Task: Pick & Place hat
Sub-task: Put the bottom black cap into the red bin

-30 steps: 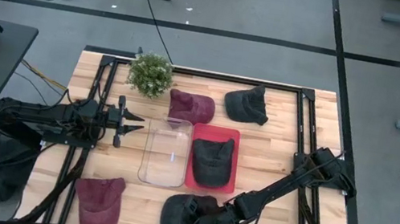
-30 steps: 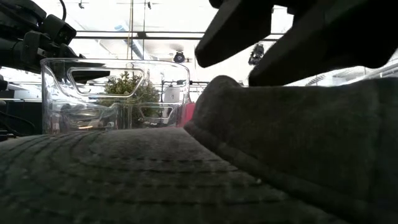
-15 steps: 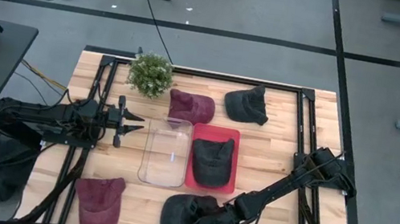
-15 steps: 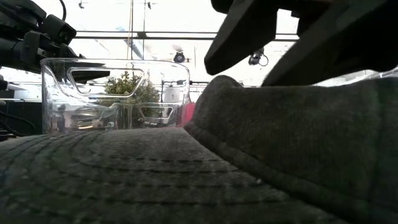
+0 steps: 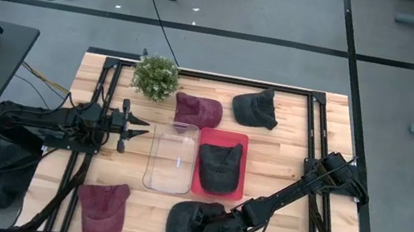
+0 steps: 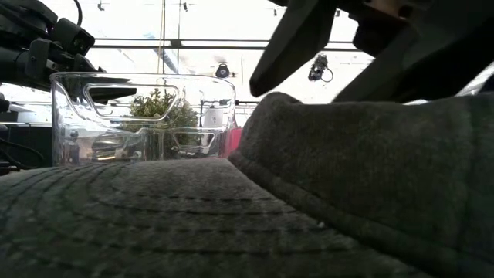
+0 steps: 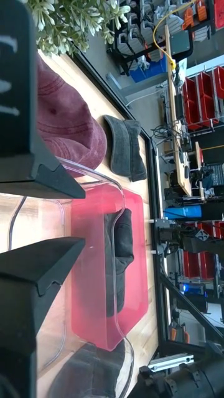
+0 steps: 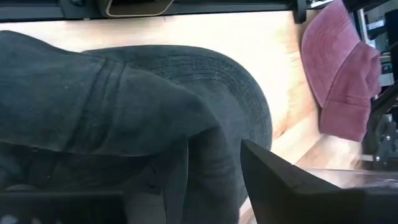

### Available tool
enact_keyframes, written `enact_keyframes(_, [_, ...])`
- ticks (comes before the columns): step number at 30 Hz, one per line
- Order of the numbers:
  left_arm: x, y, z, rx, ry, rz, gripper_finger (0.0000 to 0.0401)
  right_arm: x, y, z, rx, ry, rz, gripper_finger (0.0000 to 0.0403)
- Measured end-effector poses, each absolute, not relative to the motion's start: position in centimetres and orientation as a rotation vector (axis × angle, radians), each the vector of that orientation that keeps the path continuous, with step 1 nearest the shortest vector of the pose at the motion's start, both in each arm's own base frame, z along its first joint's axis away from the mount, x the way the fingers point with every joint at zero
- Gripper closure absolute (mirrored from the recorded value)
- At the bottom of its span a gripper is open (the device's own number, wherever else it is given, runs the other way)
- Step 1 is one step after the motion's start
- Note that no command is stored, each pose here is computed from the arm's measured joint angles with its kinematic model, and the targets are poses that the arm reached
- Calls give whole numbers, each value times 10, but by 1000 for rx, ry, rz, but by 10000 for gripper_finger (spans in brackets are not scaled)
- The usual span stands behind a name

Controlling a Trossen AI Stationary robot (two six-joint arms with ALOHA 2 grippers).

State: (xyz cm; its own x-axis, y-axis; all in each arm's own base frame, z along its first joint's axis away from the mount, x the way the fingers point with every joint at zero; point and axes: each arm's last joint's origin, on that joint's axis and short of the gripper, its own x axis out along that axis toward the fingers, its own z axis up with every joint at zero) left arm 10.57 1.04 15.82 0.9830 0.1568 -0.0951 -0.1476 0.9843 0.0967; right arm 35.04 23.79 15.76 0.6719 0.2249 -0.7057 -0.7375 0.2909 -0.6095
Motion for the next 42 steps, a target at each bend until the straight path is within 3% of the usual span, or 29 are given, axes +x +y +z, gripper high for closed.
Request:
enact_keyframes(12, [106, 10, 158, 90, 103, 153, 286, 357, 228, 156, -1107, 561, 683, 253])
enact_keyframes(19, [106, 10, 158, 89, 102, 153, 286, 366, 229, 123, -1135, 584, 683, 254])
enact_keyframes(24, [106, 10, 158, 90, 105, 153, 286, 367, 230, 123, -1110, 582, 656, 292])
enact_keyframes(30, [106, 10, 158, 90, 103, 153, 286, 365, 229, 132, -1052, 585, 666, 388])
enact_keyframes(35, [106, 10, 158, 90, 103, 153, 286, 361, 228, 152, -926, 593, 613, 387])
enact_keyframes(42, [106, 10, 158, 90, 102, 153, 286, 344, 224, 211, -771, 548, 393, 396])
